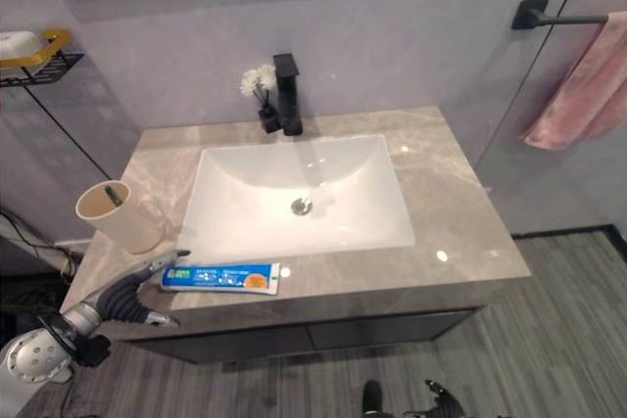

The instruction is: Put brush and paste in cup on sink, flatten towel.

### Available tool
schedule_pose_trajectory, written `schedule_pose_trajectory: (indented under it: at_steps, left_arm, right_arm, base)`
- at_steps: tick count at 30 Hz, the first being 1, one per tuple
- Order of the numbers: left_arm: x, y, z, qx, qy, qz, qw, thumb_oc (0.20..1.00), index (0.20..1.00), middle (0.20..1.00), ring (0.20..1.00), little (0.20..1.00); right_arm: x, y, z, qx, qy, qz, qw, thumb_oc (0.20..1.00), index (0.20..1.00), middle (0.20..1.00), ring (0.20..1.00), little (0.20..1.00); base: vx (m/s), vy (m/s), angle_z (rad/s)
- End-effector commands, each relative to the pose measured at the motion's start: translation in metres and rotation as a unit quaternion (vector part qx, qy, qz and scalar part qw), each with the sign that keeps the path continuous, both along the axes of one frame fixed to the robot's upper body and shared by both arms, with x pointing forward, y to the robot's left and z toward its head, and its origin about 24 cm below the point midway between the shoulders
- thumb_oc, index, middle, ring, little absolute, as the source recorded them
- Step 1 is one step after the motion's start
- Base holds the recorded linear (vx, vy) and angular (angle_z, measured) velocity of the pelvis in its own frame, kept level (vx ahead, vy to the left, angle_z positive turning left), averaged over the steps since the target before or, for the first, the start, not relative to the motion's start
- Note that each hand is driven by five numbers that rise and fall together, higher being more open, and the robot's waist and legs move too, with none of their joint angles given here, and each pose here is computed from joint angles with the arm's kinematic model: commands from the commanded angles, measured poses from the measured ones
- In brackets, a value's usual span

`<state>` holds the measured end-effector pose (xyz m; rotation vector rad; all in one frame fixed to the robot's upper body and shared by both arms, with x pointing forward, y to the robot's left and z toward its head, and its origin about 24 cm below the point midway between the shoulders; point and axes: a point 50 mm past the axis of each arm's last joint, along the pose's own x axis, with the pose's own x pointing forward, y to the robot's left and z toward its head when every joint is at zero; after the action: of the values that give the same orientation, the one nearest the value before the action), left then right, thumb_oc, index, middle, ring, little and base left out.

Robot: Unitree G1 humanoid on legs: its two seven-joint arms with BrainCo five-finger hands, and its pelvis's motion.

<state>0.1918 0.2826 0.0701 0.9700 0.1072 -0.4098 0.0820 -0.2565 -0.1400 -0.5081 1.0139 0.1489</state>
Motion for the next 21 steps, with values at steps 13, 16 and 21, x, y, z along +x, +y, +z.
schedule_pose_trajectory:
  at_steps: [13,16,21]
  left_arm:
    - [0.017,-0.007,-0.001,0.058,-0.042,-0.029,0.997,0.313,0.313,0.313,0.313,0.313]
    - [0.020,-0.011,-0.006,0.066,-0.041,-0.037,0.996,0.200,0.200,0.200,0.200,0.200]
    - [0.024,-0.019,-0.012,0.064,-0.044,-0.043,0.996,0.200,0.200,0.200,0.200,0.200]
  right_arm:
    - [0.022,-0.005,0.008,-0.015,-0.048,-0.002,0.999,1.000,1.000,1.000,1.000,1.000]
    - [0.021,-0.009,0.006,-0.022,-0.042,-0.028,0.998,1.000,1.000,1.000,1.000,1.000]
    - [0.022,-0.017,0.004,-0.031,-0.040,-0.077,0.996,1.000,1.000,1.000,1.000,1.000]
  base:
    - [-0.01,-0.002,-0.01]
    - [-0.08,-0.009,0.02]
    - [-0.06,0.002,-0.01]
